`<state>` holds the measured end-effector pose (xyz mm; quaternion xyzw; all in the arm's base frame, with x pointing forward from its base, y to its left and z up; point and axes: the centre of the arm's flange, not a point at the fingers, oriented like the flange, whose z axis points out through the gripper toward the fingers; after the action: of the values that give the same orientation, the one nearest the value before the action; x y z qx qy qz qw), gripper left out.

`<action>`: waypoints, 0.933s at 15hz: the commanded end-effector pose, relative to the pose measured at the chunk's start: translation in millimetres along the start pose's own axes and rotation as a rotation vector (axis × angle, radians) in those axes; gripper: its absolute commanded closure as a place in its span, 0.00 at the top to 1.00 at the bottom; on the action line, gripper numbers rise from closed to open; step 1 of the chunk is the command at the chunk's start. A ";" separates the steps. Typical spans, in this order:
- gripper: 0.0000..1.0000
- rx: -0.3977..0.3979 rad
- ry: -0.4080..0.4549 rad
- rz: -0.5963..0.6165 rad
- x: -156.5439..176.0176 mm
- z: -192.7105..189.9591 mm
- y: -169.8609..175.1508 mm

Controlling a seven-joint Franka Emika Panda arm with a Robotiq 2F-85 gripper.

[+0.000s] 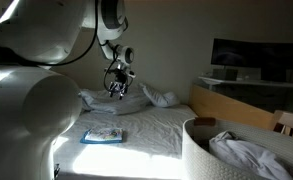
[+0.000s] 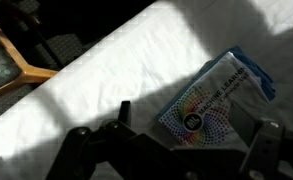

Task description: Put the white and blue shirts in the laundry bag

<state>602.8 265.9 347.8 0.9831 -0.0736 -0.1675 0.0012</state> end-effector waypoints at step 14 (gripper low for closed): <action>1.00 0.216 0.197 0.019 26.8 145.8 -92.2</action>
<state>599.0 342.4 237.8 0.9875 -0.0889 -0.0767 -0.1048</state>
